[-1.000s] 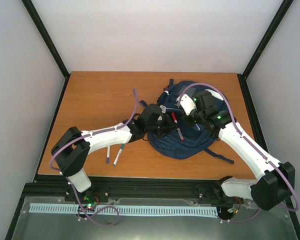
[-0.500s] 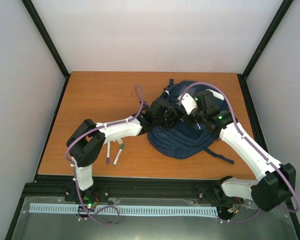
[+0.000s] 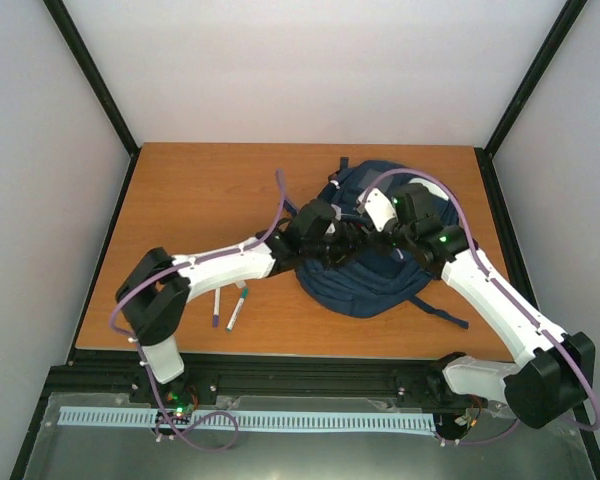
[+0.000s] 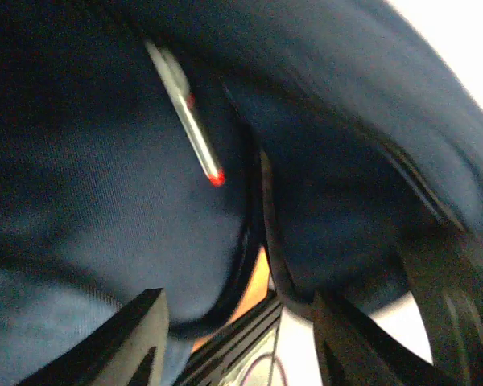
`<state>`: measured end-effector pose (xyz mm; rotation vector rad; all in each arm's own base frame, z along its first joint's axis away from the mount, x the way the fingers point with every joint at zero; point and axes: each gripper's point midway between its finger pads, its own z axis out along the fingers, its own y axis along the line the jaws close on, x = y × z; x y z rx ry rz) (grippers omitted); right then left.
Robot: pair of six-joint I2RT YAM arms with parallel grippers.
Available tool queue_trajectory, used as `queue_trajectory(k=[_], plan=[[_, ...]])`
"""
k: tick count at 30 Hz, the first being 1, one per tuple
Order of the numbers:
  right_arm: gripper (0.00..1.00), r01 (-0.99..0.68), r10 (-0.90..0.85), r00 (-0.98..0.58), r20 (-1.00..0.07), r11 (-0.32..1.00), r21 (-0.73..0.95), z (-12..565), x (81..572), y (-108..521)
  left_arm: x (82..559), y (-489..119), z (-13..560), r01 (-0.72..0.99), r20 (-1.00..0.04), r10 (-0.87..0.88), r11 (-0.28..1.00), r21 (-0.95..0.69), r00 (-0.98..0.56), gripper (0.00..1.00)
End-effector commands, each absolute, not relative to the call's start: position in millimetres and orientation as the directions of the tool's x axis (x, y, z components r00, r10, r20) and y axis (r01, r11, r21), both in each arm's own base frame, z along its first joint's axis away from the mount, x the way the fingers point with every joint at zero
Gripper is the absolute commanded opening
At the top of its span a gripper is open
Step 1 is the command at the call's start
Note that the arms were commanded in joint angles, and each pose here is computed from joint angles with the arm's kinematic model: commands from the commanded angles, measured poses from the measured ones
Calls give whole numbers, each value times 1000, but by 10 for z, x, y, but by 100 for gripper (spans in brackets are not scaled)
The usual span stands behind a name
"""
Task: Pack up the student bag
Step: Place the stationery in the student bag.
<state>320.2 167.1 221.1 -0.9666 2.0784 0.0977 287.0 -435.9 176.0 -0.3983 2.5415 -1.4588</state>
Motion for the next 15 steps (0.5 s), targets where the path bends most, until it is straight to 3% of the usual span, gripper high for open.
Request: queue_trajectory(k=[1,6,13,15], plan=[[3,-637,-594,-278,-755,702,-317,2446,3247,1657,2442,-4075,1753,-5,-117,-171,586,-811,-978,58],[3,-669,-649,-291,-703,663,-336,2154,3181,1618,2260,-3546,1337,-1,-163,-148,744,-668,-976,66],[3,-684,-702,-317,-638,635,-359,1795,3144,1544,2267,-3291,1015,-68,-157,-221,756,-651,-963,72],[14,-680,-713,-320,-624,631,-373,1749,3157,1524,2280,-3355,967,-61,-148,-208,752,-656,-967,72]])
